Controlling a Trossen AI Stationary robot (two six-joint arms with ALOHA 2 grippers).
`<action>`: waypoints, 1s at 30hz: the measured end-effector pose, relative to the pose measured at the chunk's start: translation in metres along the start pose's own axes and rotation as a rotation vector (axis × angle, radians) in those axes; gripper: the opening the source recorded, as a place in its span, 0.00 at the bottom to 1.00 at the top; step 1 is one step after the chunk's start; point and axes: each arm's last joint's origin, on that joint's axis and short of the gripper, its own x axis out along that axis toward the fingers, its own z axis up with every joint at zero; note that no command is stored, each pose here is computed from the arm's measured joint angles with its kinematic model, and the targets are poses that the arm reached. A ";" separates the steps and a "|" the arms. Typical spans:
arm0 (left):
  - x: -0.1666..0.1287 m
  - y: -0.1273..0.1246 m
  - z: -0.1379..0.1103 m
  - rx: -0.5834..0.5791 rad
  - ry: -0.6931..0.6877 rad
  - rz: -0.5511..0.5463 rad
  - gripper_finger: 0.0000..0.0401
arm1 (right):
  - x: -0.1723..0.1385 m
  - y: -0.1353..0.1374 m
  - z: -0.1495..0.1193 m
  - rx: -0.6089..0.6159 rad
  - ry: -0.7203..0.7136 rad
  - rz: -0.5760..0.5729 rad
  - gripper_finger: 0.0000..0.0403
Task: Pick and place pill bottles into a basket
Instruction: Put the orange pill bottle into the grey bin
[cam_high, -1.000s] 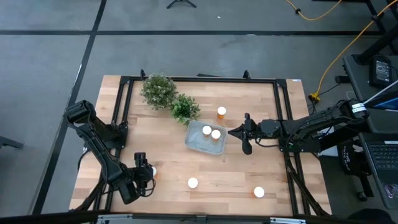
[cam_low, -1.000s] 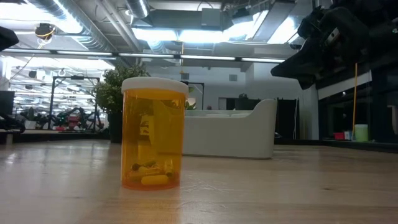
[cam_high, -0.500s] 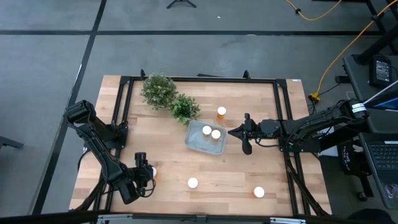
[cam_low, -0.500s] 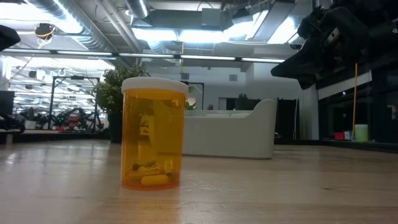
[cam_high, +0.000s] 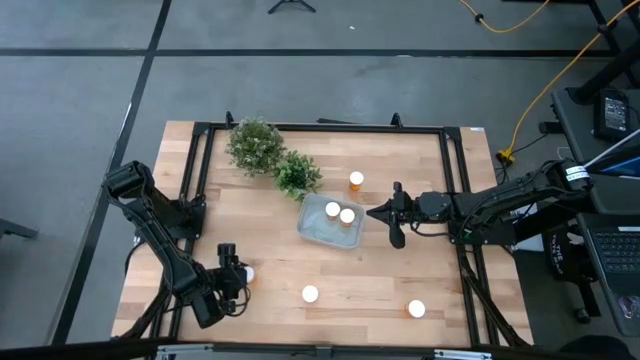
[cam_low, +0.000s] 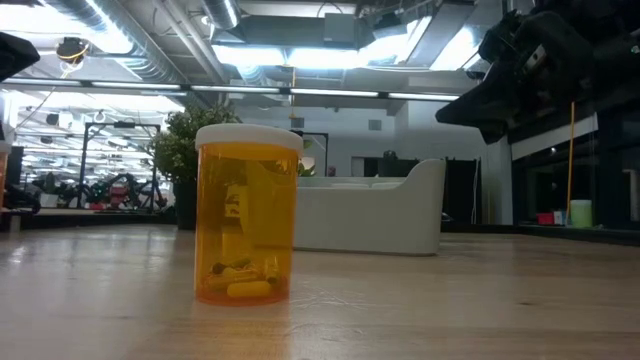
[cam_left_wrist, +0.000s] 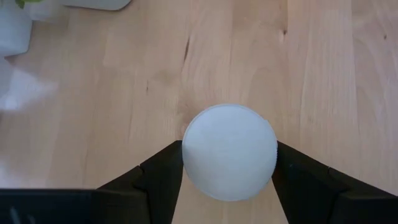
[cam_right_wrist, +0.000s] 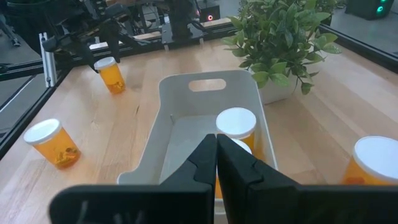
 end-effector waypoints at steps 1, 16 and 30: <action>0.000 0.000 0.000 0.000 0.000 0.000 0.55 | 0.000 0.000 0.000 0.000 0.001 0.000 0.04; -0.010 0.026 0.024 -0.049 0.024 -0.073 0.54 | 0.000 0.000 0.002 0.004 -0.019 0.004 0.04; -0.040 0.097 0.071 -0.123 -0.169 -0.058 0.54 | 0.000 0.000 0.002 0.003 -0.022 0.005 0.04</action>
